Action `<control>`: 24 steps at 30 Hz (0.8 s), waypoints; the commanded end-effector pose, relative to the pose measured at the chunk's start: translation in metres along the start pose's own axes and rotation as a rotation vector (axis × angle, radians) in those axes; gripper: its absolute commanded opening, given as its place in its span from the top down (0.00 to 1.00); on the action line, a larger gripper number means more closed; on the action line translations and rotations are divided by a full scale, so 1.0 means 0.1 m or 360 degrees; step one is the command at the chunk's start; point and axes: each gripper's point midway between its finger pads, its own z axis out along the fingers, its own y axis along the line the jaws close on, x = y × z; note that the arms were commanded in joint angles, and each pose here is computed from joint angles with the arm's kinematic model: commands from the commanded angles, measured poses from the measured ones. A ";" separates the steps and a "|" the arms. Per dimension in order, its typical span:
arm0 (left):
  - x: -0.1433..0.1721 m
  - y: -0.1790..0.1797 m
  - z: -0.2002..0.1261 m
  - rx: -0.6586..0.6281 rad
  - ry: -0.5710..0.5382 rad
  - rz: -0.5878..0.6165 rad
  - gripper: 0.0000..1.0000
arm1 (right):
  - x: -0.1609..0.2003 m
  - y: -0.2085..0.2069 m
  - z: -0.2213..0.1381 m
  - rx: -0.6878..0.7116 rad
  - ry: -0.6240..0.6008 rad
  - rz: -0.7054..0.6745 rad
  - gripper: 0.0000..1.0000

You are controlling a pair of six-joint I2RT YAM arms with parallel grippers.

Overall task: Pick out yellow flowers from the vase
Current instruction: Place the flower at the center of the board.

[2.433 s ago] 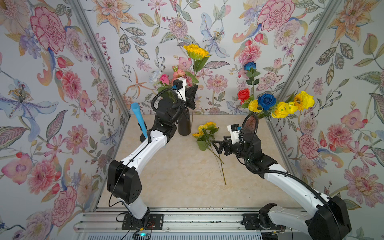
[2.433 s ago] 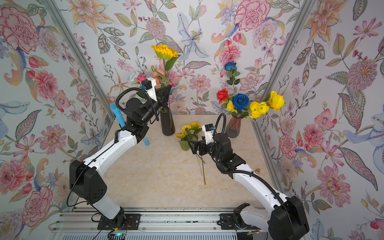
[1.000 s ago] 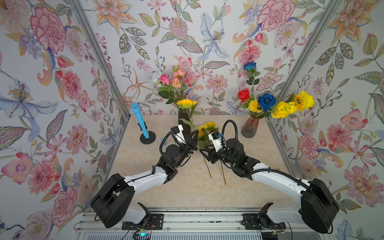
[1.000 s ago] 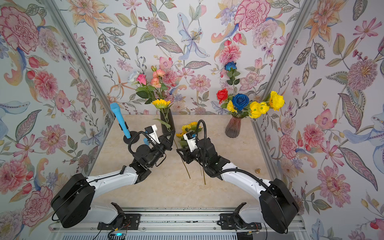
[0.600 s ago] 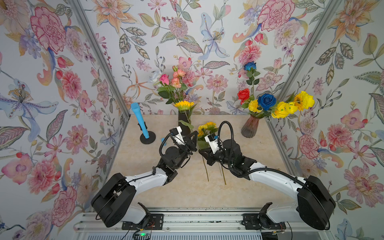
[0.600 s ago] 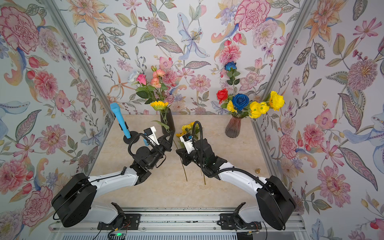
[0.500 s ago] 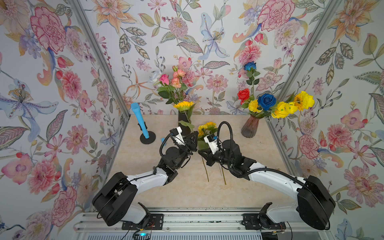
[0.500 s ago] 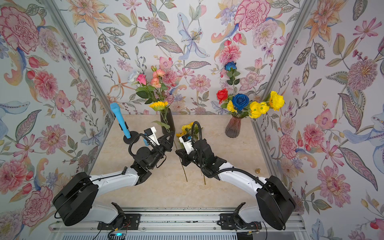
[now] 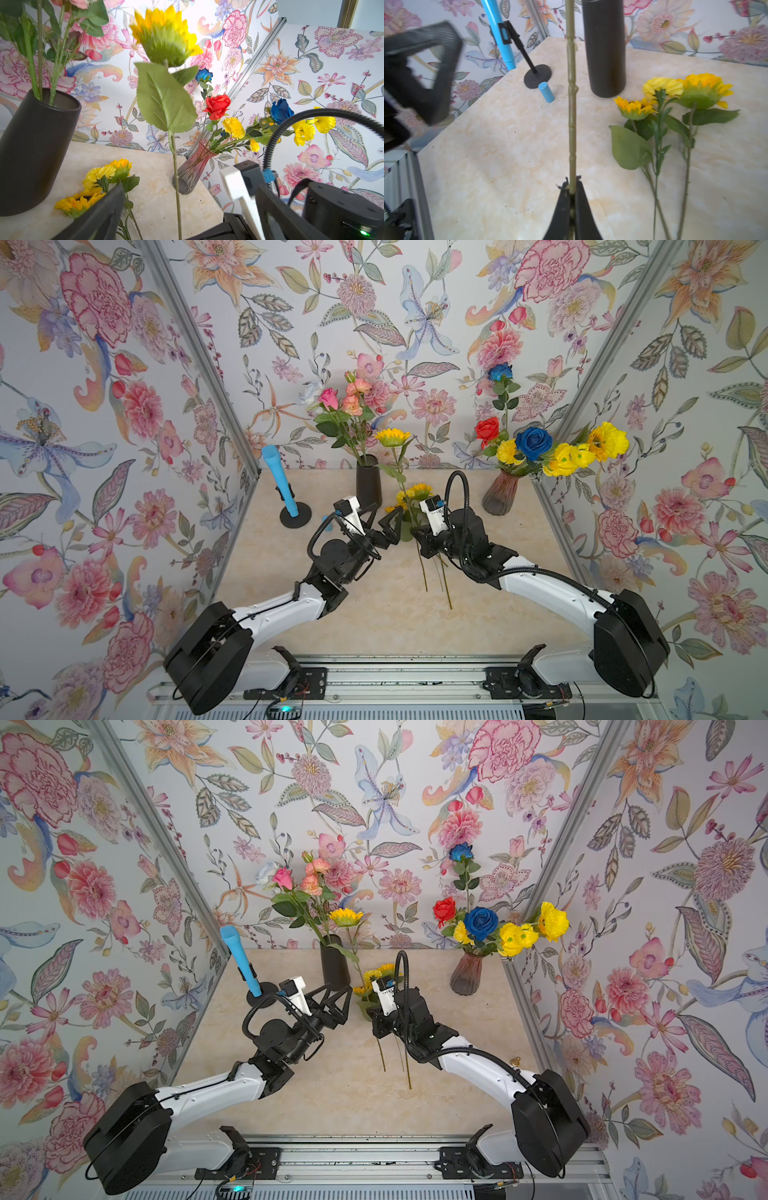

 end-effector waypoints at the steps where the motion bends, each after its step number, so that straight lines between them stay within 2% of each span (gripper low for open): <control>1: 0.05 0.06 -0.15 -0.0050 0.0044 0.0145 0.00 | 0.12 -0.44 0.06 0.0249 0.0131 0.0094 1.00; 4: 0.09 0.10 -0.25 -0.0062 0.0066 0.0159 0.00 | 0.28 -0.65 0.18 0.0368 0.0268 0.0121 1.00; 12: 0.30 0.25 -0.45 -0.0089 0.0154 0.0228 0.00 | 0.77 -0.88 0.52 0.0509 0.0592 0.0096 1.00; 19: 0.35 0.32 -0.54 -0.0118 0.0166 0.0255 0.00 | 1.05 -0.98 0.70 0.0572 0.0758 0.0077 1.00; 24: 0.37 0.34 -0.56 -0.0124 0.0169 0.0266 0.00 | 1.10 -1.01 0.73 0.0593 0.0783 0.0071 1.00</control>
